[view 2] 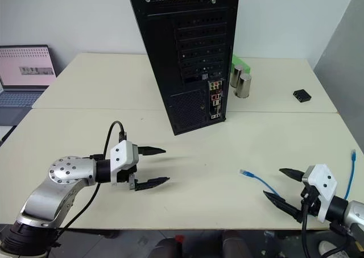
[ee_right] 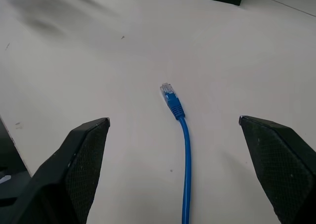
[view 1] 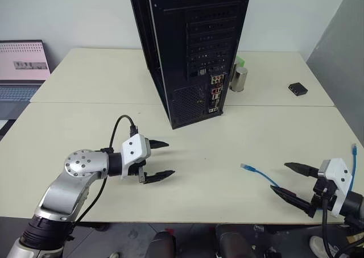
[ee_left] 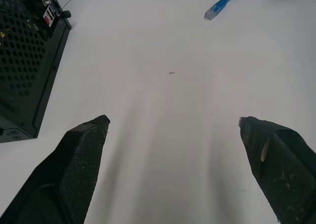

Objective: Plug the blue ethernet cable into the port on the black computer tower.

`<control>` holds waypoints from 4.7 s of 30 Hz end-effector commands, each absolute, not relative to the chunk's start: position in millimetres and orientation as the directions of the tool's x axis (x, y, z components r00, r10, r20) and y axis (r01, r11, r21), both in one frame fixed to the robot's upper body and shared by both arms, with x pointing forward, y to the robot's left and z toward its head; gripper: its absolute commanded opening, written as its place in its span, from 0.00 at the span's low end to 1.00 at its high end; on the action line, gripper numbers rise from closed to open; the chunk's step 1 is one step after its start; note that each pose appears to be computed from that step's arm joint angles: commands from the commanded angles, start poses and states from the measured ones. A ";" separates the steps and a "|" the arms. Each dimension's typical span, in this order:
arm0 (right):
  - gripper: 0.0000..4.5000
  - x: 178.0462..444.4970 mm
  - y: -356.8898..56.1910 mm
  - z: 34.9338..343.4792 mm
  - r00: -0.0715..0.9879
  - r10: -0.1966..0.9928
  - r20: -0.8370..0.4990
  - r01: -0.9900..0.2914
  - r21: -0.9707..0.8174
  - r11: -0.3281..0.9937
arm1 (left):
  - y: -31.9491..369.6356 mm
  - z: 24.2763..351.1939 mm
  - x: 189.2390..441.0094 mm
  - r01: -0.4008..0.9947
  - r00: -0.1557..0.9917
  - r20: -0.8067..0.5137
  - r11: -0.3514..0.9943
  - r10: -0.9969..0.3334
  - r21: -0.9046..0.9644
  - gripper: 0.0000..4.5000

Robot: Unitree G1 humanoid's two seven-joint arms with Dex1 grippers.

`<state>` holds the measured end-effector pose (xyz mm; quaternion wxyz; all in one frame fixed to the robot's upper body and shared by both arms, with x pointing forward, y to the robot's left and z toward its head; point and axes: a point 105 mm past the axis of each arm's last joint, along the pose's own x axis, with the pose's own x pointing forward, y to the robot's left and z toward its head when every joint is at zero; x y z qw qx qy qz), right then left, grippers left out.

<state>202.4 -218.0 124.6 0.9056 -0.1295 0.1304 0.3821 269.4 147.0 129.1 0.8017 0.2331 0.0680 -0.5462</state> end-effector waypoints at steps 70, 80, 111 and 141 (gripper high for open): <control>0.02 248.9 -87.9 116.9 0.383 0.815 -0.434 -0.916 -0.293 0.275 | 88.3 111.5 263.8 0.949 0.157 -0.436 0.013 -0.886 0.315 1.00; 0.02 258.9 -53.3 111.5 0.353 0.825 -0.442 -0.924 -0.302 0.233 | 76.3 110.1 276.9 0.943 0.108 -0.471 -0.059 -0.875 0.326 1.00; 0.02 261.1 -41.7 120.8 0.310 0.856 -0.414 -0.931 -0.314 0.185 | 74.4 103.6 282.7 0.921 0.137 -0.470 -0.063 -0.872 0.385 0.06; 1.00 255.5 -88.6 168.8 0.461 0.867 -0.188 -0.874 0.074 0.481 | 81.0 129.9 284.9 0.582 0.187 -0.204 -0.059 -0.961 0.811 0.06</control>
